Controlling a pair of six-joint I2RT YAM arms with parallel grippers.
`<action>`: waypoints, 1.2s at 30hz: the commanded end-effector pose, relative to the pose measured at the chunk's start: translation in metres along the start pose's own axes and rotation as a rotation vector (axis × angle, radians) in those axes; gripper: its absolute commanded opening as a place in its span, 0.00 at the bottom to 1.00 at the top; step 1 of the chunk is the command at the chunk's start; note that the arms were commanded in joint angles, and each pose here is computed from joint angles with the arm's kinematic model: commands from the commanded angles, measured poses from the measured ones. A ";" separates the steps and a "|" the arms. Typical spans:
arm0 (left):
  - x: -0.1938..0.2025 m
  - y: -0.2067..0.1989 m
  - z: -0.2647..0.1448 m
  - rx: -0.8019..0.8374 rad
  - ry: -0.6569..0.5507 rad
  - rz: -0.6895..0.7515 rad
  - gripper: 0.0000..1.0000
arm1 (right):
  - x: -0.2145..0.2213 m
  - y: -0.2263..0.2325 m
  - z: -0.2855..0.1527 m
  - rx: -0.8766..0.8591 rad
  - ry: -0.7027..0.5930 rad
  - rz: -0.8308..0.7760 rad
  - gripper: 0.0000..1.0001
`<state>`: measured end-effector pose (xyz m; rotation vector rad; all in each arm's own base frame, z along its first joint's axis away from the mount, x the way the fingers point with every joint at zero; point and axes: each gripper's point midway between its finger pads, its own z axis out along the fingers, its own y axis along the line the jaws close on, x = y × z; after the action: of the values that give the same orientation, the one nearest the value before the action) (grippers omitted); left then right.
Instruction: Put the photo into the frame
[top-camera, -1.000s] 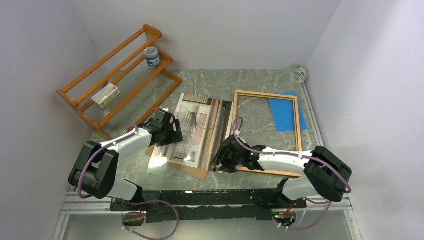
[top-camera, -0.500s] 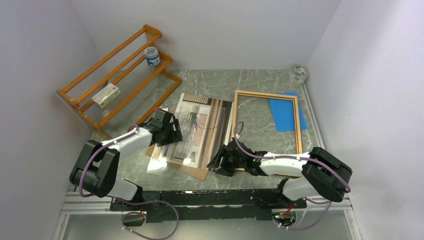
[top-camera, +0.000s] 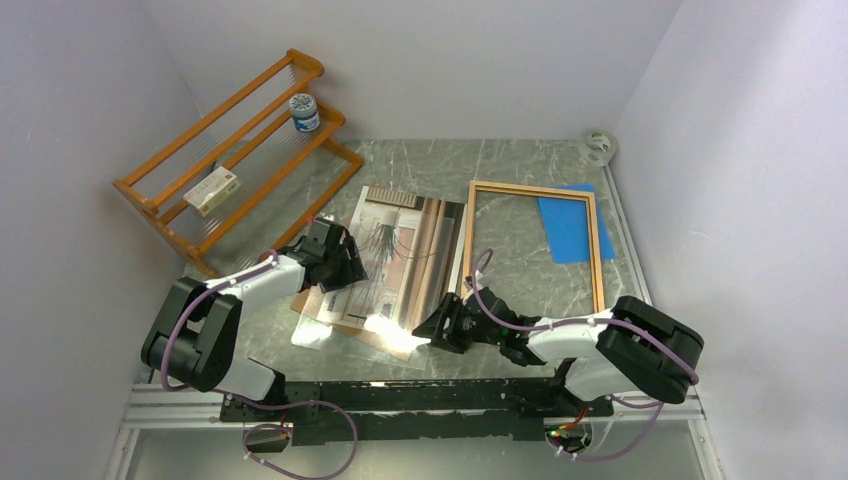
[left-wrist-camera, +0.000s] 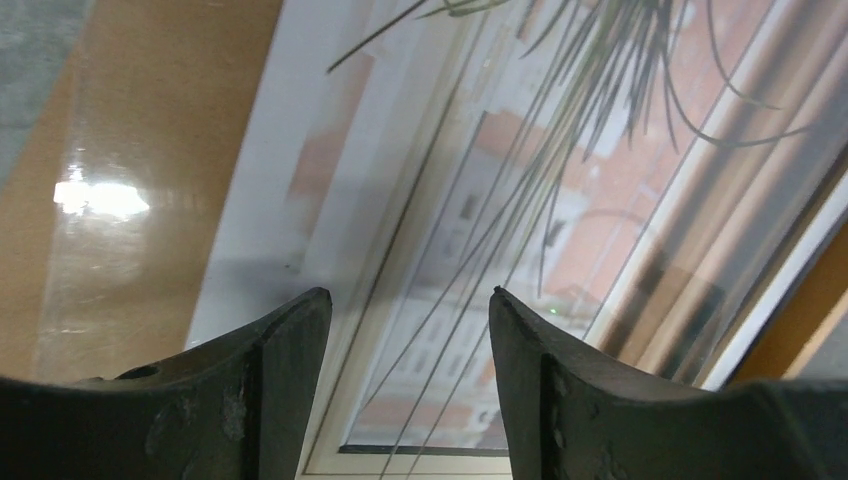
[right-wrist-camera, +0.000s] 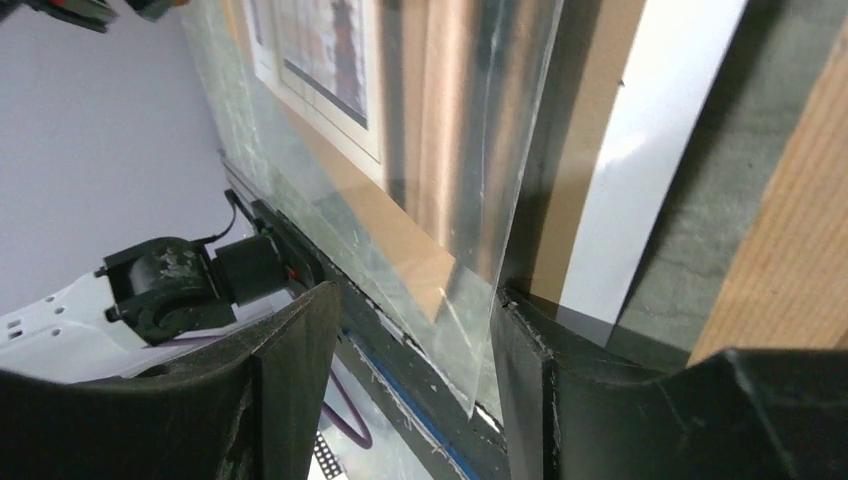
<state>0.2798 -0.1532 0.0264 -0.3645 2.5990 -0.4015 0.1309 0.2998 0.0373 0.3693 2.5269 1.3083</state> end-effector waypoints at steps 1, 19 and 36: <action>0.072 0.031 0.006 -0.082 0.251 -0.050 0.66 | -0.026 0.046 -0.006 -0.194 -0.122 -0.059 0.59; 0.059 0.011 0.002 0.017 0.209 -0.025 0.64 | -0.065 0.060 0.019 -0.258 -0.185 0.021 0.35; 0.001 -0.045 -0.066 0.214 0.028 -0.018 0.86 | -0.151 0.101 0.000 -0.120 -0.269 -0.193 0.00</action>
<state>0.2478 -0.1697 0.0505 -0.3448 2.6273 -0.5994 0.2621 0.3107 0.0783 0.4054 2.2726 1.2954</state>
